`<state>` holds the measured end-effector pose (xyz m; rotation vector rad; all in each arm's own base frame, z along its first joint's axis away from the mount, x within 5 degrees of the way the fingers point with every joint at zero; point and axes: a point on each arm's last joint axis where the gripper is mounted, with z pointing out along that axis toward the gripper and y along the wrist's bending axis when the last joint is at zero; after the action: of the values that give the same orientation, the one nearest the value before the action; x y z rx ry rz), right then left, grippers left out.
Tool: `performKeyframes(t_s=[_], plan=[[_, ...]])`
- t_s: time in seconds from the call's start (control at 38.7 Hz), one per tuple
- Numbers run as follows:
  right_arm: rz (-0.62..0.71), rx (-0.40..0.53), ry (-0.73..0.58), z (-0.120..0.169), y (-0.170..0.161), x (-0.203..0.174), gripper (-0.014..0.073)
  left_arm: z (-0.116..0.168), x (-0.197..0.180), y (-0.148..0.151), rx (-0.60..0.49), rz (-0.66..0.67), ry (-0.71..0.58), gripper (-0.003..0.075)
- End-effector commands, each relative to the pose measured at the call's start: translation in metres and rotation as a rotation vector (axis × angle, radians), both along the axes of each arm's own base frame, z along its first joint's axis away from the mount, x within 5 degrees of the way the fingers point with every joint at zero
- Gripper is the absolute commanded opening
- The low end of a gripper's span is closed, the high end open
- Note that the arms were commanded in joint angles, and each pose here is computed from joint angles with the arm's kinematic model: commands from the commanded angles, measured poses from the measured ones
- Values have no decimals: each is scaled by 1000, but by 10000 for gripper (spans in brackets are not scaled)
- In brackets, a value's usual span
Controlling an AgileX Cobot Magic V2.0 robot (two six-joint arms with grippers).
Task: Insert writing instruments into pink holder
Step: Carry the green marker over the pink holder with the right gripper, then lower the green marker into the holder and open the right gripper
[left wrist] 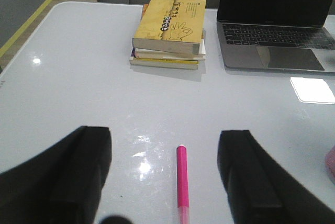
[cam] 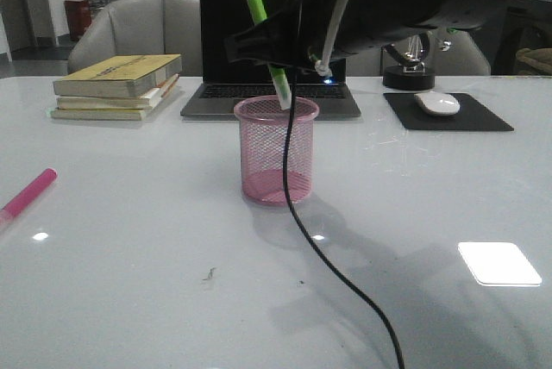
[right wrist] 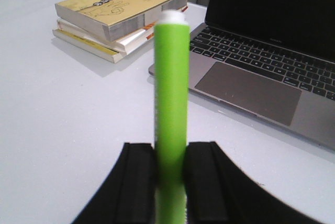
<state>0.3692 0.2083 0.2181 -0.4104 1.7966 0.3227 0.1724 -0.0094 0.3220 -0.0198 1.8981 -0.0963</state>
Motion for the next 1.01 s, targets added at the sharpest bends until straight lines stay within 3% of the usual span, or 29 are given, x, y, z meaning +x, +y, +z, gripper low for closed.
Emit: performKeyframes(t_s=[0.0,0.52,0.59,0.78,0.98], plan=[[-1,55,-148,34,0,-1,30,19,2,-1,-16,-2,-116,500],[3,42,-119,31,0,-1,41,19,2,-1,-16,-2,-116,500],[7,33,-99,29,0,-1,92,19,2,-1,-16,-2,-116,500],[13,16,-60,26,0,-2,336,19,2,-1,-16,-2,-116,500],[12,17,-64,26,0,-2,370,19,2,-1,-16,-2,-116,500]])
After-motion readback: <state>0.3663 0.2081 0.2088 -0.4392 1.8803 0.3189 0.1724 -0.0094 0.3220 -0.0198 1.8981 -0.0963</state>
